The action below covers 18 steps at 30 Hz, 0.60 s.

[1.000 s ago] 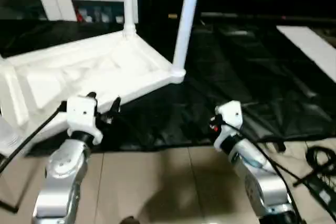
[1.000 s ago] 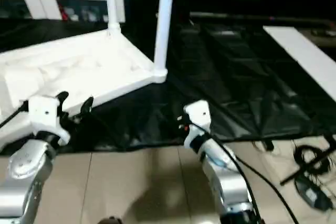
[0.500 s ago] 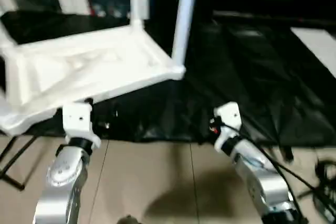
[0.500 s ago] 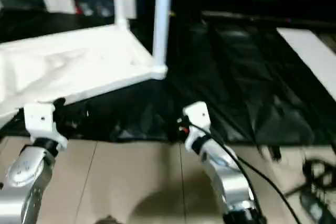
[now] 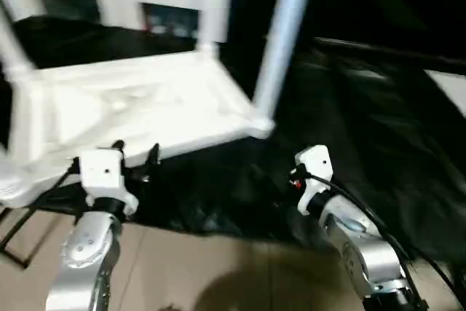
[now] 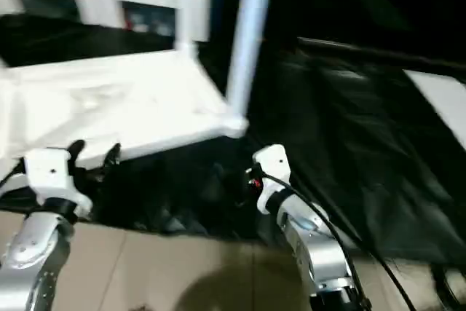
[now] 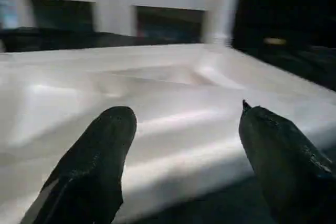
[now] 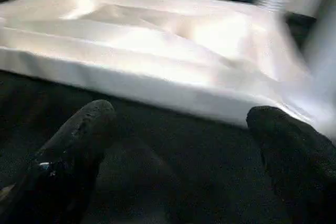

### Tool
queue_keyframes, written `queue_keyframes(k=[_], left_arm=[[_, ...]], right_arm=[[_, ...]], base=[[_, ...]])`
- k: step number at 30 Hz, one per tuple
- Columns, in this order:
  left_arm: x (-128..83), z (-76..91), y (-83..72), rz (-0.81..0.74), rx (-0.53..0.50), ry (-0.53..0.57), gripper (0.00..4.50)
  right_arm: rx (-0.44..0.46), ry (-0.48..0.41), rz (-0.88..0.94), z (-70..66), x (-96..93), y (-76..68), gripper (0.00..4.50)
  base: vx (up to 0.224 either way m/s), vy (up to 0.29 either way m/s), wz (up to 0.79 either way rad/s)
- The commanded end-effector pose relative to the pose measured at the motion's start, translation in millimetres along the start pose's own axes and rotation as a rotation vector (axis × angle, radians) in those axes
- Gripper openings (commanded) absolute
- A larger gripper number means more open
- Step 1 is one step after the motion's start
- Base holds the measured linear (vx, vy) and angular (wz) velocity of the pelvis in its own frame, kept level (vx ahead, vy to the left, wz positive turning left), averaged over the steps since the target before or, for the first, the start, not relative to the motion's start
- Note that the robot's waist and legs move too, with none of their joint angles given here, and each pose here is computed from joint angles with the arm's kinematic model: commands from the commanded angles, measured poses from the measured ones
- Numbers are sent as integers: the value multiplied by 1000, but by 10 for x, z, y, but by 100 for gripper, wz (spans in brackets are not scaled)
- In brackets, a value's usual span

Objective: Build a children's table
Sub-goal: Rotate leg to tighten

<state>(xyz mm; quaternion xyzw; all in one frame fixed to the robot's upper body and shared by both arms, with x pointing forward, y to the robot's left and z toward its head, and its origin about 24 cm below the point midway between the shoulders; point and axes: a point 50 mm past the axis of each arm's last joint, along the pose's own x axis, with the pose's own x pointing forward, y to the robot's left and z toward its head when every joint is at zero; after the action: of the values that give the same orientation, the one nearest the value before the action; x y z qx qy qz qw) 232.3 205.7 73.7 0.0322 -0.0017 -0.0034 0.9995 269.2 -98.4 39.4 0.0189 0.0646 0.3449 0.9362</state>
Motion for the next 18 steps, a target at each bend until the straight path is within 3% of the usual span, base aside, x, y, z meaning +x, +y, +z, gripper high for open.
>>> queue_keyframes(k=[1,11,18], left_arm=[[0,11,-17,1,-4,-4,366],[-150,27,-53,-76,-9,-36,366],[-214,-10,-32,-129,-17,-16,366]], right_arm=[[-34,7,27,18,-21,6,450],[13,-22,43,18,-31,18,450],[18,-39,41,31,-63,2,450]], base=[[265,36,21],[191,-21,37],[0,54,4]])
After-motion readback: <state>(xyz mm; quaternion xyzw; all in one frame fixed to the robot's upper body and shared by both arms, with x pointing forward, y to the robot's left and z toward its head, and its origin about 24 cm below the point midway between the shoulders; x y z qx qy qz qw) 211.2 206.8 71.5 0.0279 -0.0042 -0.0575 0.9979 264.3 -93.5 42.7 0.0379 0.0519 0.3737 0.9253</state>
